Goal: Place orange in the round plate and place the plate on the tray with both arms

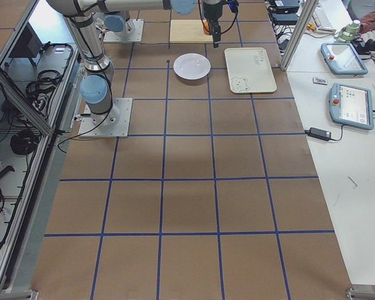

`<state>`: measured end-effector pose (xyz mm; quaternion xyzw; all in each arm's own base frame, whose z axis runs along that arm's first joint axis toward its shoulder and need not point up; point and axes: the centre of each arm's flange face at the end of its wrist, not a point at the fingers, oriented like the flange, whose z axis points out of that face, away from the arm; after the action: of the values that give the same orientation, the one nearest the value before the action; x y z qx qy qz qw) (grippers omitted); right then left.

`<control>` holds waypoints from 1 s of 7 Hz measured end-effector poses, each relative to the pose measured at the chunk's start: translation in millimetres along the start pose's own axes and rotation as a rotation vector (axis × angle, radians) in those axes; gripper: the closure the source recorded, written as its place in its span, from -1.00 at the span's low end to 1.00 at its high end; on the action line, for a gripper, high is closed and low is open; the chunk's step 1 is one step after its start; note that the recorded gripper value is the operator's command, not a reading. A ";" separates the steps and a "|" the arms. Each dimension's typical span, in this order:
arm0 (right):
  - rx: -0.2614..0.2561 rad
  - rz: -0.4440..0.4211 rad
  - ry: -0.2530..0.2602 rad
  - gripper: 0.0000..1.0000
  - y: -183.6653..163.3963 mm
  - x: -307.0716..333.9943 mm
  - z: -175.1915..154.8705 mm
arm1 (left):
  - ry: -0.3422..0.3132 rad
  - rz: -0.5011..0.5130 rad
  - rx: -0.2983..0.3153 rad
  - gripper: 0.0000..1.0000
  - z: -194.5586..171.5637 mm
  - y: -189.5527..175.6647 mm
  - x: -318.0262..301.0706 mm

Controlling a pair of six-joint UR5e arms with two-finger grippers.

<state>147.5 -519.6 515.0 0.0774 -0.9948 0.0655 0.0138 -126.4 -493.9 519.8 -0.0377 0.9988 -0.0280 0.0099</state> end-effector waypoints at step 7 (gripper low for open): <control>0.002 -0.003 -0.004 -1.00 0.8 -2.1 -1.1 | -0.012 0.010 -0.010 -1.00 6.7 -3.4 0.2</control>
<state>149.4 -518.4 516.0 0.0791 -0.9946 0.0665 0.0119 -126.1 -497.7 513.3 -0.0332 0.9991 -0.0225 0.0159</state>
